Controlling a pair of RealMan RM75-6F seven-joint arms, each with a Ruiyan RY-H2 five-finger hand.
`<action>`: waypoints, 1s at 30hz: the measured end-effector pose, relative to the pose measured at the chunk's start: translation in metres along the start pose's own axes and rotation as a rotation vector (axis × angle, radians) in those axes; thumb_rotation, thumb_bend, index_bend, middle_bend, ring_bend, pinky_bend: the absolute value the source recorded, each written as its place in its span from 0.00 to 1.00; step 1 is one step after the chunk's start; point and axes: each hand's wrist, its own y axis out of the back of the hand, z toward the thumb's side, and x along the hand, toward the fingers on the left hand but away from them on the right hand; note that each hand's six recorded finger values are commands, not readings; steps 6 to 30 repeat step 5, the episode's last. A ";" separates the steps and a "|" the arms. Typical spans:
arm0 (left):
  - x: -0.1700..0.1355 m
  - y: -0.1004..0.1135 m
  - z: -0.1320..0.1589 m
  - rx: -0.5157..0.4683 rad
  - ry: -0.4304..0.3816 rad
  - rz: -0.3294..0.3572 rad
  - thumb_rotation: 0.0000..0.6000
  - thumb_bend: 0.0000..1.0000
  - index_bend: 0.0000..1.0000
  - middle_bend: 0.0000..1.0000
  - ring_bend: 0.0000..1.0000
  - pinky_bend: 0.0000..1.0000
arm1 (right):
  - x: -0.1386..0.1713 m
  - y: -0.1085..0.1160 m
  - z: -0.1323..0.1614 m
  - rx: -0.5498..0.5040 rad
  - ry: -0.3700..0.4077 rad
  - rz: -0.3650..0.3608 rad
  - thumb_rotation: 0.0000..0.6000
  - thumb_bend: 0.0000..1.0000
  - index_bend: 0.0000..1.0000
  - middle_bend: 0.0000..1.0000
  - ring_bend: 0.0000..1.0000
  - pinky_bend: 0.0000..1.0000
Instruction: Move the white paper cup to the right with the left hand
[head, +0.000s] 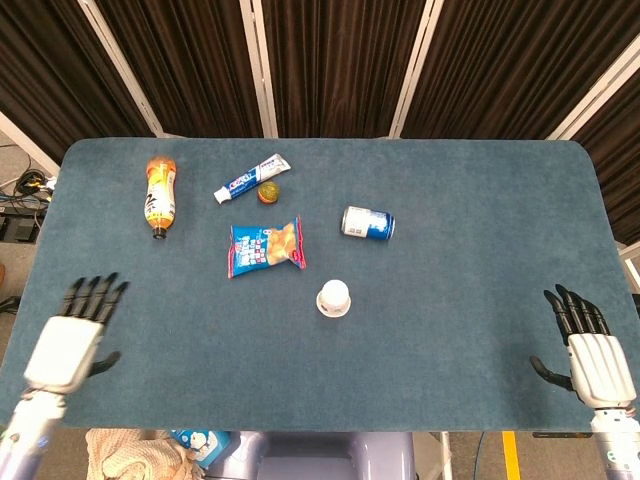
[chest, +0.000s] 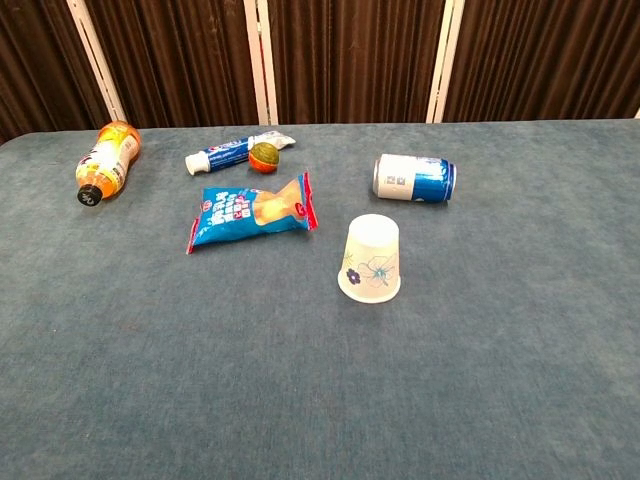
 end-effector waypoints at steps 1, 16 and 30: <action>-0.006 -0.001 -0.009 0.010 0.014 0.007 1.00 0.03 0.00 0.00 0.00 0.00 | 0.000 0.000 0.000 0.003 0.001 -0.001 1.00 0.24 0.00 0.00 0.00 0.09; -0.020 -0.008 -0.032 0.028 0.050 0.010 1.00 0.03 0.00 0.00 0.00 0.00 | 0.000 -0.001 0.000 0.006 0.001 -0.004 1.00 0.24 0.00 0.00 0.00 0.09; -0.020 -0.008 -0.032 0.028 0.050 0.010 1.00 0.03 0.00 0.00 0.00 0.00 | 0.000 -0.001 0.000 0.006 0.001 -0.004 1.00 0.24 0.00 0.00 0.00 0.09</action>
